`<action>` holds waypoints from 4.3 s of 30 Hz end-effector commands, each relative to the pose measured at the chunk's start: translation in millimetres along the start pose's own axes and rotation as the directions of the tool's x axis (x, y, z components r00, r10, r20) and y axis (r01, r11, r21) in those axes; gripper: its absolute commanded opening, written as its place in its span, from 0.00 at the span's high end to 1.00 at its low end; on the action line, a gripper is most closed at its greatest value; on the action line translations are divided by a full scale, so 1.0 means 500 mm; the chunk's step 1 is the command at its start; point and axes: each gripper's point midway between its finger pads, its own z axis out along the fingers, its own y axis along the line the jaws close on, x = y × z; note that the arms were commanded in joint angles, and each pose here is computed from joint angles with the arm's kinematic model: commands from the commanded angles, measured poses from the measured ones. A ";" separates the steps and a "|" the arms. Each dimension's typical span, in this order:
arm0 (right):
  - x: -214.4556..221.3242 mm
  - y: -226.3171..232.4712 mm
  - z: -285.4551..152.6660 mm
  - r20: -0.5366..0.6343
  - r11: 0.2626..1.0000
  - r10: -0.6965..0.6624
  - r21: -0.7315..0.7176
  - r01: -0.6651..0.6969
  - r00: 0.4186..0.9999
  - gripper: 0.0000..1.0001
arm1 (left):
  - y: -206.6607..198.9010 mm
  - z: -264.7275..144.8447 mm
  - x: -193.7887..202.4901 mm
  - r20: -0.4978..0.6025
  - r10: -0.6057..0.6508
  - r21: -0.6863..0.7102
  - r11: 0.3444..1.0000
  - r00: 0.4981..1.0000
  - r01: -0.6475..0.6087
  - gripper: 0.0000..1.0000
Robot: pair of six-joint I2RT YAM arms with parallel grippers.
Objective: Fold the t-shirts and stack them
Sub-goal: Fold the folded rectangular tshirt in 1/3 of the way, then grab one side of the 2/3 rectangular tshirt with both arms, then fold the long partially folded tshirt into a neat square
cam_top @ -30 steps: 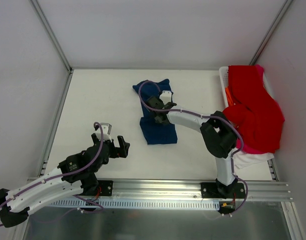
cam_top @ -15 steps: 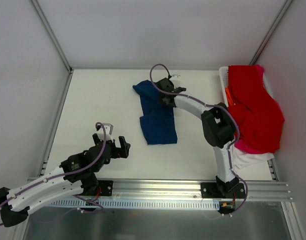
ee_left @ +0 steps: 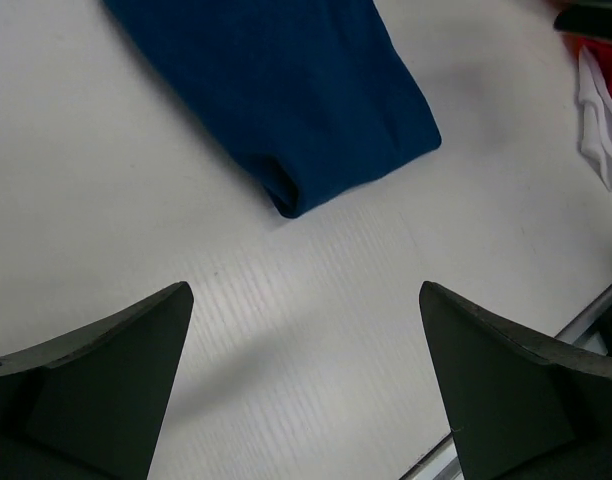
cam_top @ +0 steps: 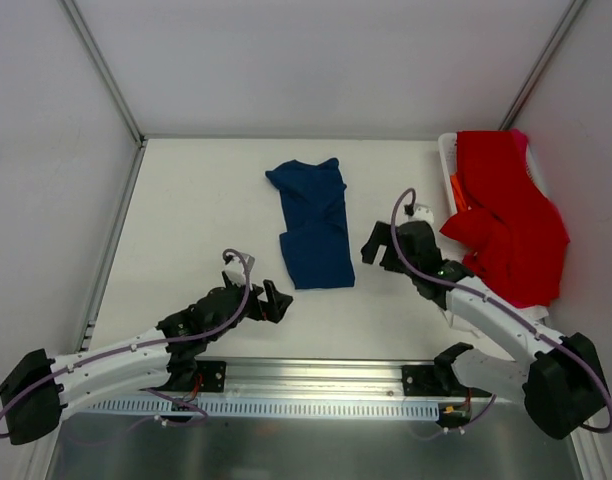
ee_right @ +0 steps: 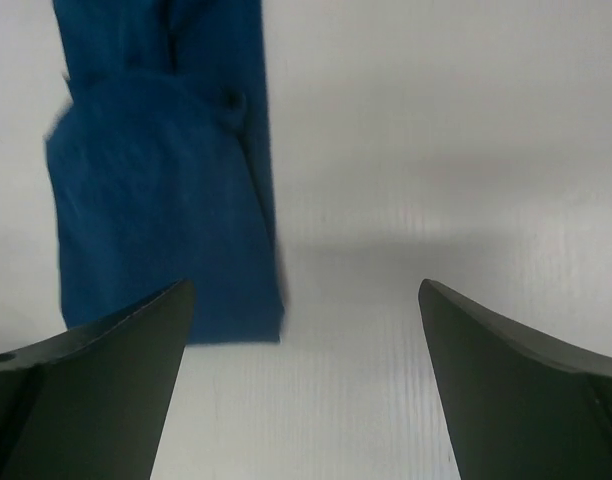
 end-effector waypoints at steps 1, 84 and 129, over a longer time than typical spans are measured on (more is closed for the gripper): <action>0.095 0.084 -0.006 -0.141 0.930 0.075 -0.347 -0.120 0.987 0.01 | -0.111 0.021 -0.033 0.060 -0.079 0.301 0.952 0.995 0.057 0.01; 0.315 0.104 0.111 -0.450 0.896 0.155 -0.310 -0.317 0.880 0.99 | 0.044 0.156 0.163 -0.268 -0.307 -0.211 0.944 0.913 0.255 1.00; 0.115 0.113 -0.135 -0.159 0.998 0.035 -0.048 -0.044 0.987 1.00 | -0.244 0.047 -0.198 0.012 -0.057 -0.003 0.998 0.998 0.057 1.00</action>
